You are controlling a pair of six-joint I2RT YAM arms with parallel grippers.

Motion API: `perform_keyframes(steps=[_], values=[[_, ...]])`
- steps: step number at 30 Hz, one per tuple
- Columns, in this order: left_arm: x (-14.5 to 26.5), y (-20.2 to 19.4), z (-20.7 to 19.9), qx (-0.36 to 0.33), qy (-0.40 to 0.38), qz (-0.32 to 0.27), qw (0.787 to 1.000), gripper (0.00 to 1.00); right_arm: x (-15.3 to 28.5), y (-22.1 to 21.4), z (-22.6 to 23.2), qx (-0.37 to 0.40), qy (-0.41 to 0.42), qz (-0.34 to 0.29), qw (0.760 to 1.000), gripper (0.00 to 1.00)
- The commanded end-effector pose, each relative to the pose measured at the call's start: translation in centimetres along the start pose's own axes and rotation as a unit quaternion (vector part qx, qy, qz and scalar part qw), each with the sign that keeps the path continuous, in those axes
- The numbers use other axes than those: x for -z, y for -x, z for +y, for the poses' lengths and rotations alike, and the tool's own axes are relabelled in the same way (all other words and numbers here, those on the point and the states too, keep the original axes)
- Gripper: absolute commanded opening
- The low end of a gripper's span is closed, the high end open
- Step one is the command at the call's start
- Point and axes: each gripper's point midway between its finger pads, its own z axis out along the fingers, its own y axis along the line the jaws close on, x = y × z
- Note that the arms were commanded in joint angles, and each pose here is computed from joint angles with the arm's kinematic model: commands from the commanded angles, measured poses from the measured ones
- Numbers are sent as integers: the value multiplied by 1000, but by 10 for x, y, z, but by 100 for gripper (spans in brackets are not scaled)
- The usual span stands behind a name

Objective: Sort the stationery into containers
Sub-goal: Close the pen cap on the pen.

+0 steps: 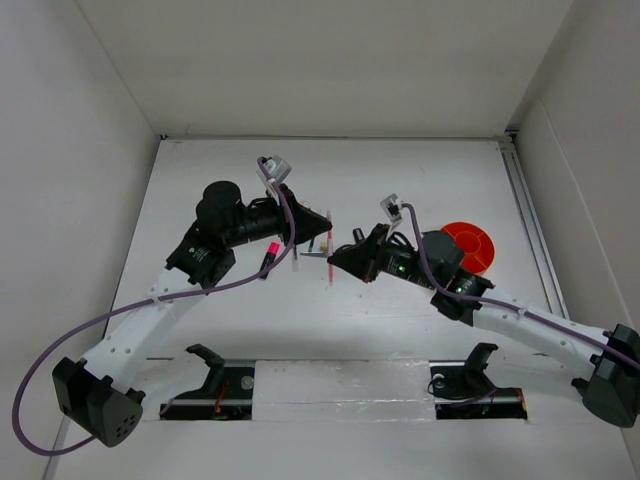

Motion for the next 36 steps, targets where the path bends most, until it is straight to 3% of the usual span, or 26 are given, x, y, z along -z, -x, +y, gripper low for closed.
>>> perform_keyframes(steps=[1,9,13,20,22,26,31,33,36], values=[[8,-48,-11,42,-38,90,994,0,8,118,60,30,75,-191,978,0],[13,-35,-18,23,-37,67,997,2,6,113,59,30,79,-182,980,0],[13,-34,-16,23,-30,64,997,23,3,111,57,29,76,-178,981,0],[16,-29,-21,18,-33,53,998,44,-9,104,50,19,67,-166,984,0],[17,-30,-20,17,-29,49,998,52,-12,102,45,24,59,-165,984,0],[22,-23,-13,17,8,29,999,100,-17,103,19,39,-3,-170,985,0],[29,-16,39,42,163,-12,986,100,7,134,-32,77,-129,-217,965,0],[33,-25,71,77,246,0,966,100,26,141,-53,104,-184,-222,952,0],[45,-40,120,102,377,29,920,100,68,161,-88,128,-276,-260,916,0]])
